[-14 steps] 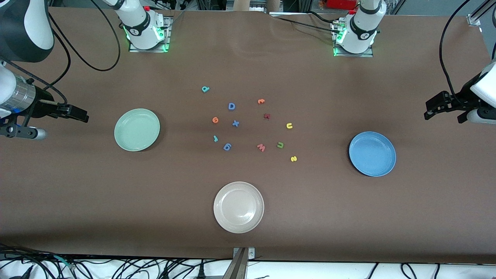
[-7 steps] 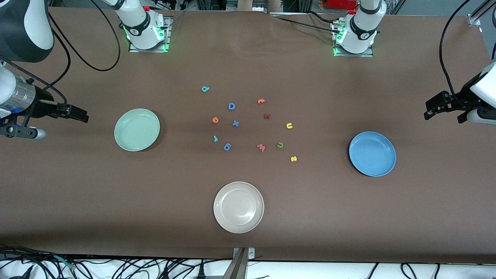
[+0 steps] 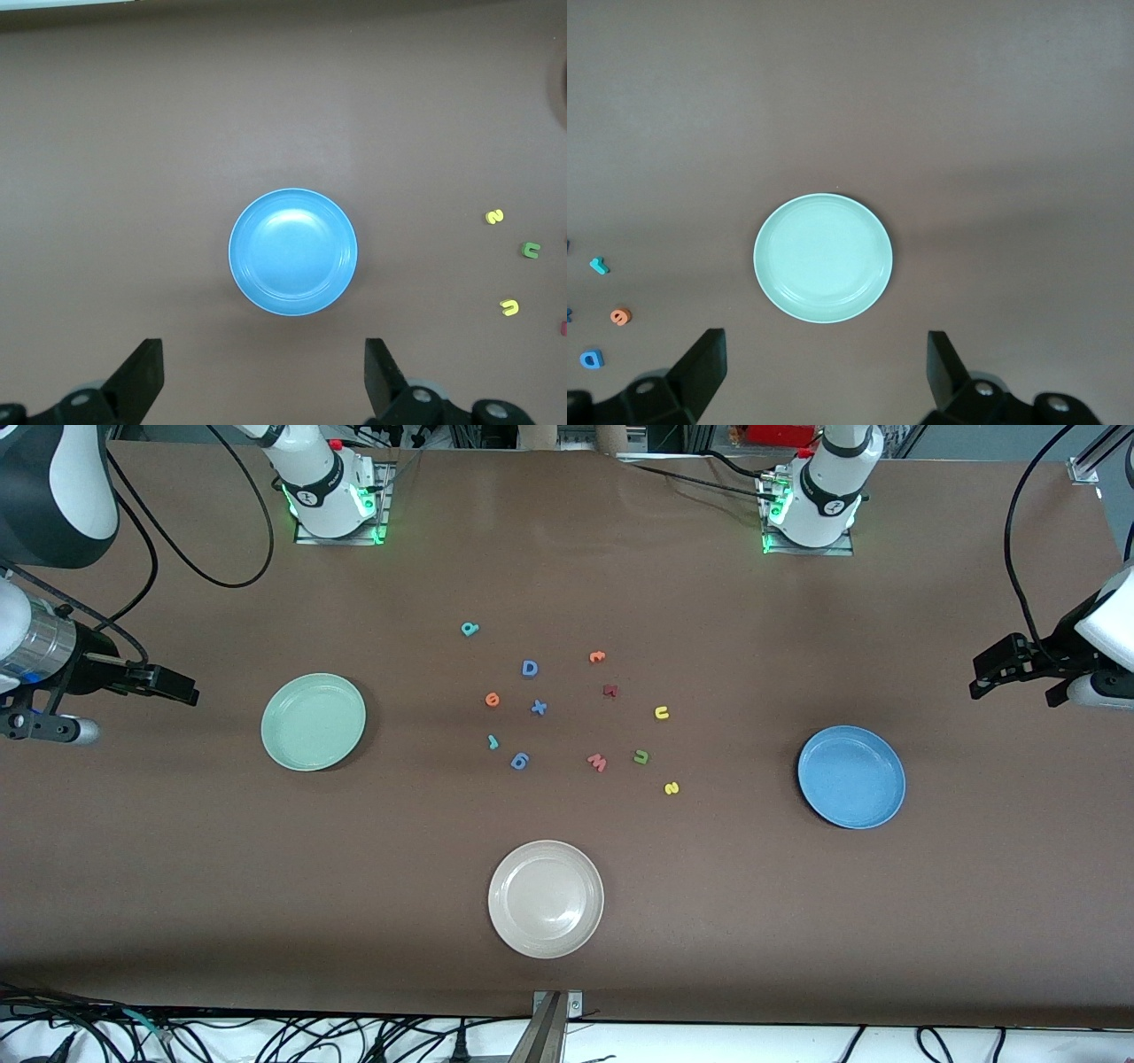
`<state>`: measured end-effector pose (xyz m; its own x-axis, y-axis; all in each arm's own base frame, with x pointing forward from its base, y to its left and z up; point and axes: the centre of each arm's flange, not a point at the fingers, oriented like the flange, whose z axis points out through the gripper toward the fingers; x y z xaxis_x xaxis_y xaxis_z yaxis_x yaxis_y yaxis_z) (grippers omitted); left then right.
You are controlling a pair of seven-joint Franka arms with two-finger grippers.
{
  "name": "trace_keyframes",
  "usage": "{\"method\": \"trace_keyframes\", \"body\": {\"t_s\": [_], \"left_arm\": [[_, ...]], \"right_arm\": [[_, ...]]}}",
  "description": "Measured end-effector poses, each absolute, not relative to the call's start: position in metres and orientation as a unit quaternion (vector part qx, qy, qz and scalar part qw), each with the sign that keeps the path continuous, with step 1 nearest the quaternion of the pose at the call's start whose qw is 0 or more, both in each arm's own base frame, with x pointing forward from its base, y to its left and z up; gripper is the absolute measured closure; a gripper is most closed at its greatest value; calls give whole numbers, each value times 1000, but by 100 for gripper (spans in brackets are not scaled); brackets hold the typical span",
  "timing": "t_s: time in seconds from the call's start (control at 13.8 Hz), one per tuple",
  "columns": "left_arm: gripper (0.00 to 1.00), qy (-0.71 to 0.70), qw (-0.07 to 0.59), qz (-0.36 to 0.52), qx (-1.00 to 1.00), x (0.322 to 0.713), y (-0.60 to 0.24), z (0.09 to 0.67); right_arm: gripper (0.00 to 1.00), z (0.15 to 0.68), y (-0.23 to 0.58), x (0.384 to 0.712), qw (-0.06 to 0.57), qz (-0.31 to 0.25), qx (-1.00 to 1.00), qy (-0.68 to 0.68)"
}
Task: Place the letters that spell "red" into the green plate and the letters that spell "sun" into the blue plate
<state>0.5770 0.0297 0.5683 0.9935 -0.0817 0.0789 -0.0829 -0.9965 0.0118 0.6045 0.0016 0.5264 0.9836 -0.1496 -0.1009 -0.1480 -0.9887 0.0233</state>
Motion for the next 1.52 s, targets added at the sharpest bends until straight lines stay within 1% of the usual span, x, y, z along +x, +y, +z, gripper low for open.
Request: {"method": "trace_keyframes", "body": {"t_s": [0.43, 0.65, 0.72, 0.8, 0.94, 1.01, 1.23, 1.38, 1.52], "left_arm": [[0, -41, 8, 38, 998, 578, 30, 567], [0, -40, 10, 24, 999, 584, 30, 550], [0, -35, 25, 16, 999, 588, 30, 539], [0, -24, 56, 6, 998, 596, 29, 521], [0, 3, 110, -16, 994, 619, 30, 463], [0, 6, 121, -28, 992, 631, 25, 435], [0, -17, 125, -55, 990, 651, -25, 381], [0, -41, 120, -54, 990, 656, -86, 356], [0, -34, 113, -47, 992, 650, -166, 336]], "right_arm": [[0, 526, -1, 604, 8, -51, 996, -77], [0, 526, -1, 604, 8, -51, 996, -77], [0, 526, -1, 604, 8, -51, 996, -77], [0, 526, -1, 604, 8, -51, 996, -77], [0, 527, -2, 604, 8, -51, 996, -78], [0, 527, -2, 604, 8, -51, 996, -78], [0, 527, -2, 604, 8, -51, 996, -78], [0, 527, -3, 604, 8, -51, 996, -78], [0, 527, -3, 604, 8, -51, 996, -78]]}}
